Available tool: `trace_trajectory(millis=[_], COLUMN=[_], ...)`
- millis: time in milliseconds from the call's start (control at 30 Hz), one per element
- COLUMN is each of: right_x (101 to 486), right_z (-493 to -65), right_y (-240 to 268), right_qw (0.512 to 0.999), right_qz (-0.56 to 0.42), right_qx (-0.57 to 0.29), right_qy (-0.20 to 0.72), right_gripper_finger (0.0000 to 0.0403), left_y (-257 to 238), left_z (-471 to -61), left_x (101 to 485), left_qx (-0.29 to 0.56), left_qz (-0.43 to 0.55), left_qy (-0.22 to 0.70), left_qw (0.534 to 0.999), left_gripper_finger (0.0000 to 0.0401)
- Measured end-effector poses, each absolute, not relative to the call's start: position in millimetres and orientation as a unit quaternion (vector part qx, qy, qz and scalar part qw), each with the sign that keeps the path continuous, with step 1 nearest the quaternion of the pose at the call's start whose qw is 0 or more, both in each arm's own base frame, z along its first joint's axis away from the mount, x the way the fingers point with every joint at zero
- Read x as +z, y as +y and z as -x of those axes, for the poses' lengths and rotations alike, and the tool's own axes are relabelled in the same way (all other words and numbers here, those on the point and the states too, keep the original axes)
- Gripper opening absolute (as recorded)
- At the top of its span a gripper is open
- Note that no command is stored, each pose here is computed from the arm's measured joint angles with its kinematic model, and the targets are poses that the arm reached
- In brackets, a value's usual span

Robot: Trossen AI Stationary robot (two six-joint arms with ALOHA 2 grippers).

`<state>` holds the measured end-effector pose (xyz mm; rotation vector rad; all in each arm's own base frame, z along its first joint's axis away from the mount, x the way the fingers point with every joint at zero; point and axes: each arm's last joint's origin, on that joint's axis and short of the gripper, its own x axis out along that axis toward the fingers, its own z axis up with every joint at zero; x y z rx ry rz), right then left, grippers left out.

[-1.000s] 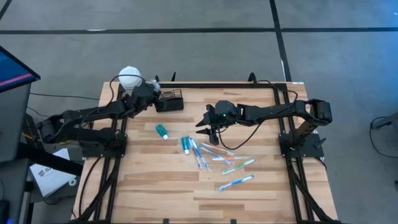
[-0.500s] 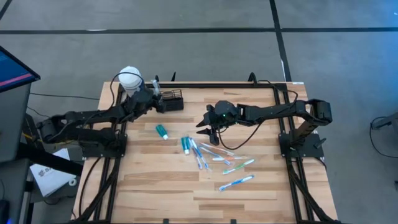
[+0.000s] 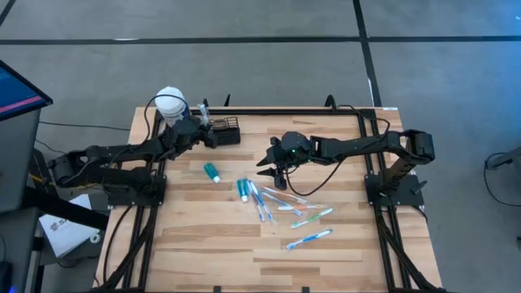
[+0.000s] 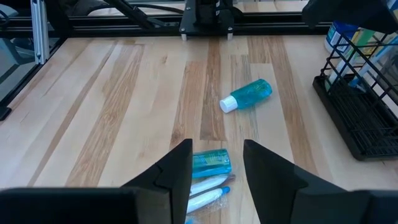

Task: Pick & Place toothbrushing station
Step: Put the top green toothbrush into the black wire organizer

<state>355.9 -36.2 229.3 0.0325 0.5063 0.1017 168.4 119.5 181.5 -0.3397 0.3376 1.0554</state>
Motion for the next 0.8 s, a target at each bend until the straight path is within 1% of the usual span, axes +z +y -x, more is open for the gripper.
trace_trajectory(millis=[633, 800], right_x=[228.7, 228.7], right_z=[-355.6, -355.5], right_y=[-36.1, -36.1], right_qw=[0.966, 0.966], right_qz=[-0.017, -0.017], right_qx=[0.05, 0.05], right_qy=[0.253, 0.254], right_gripper_finger=[0.0129, 0.013], left_y=[119.6, 117.4], left_z=[-168.5, -165.4], left_x=[182.2, 190.9], left_qx=[0.497, 0.495], left_qz=[0.15, 0.149], left_qy=[0.162, 0.139], left_qw=[0.839, 0.845], left_gripper_finger=[0.0056, 0.0056])
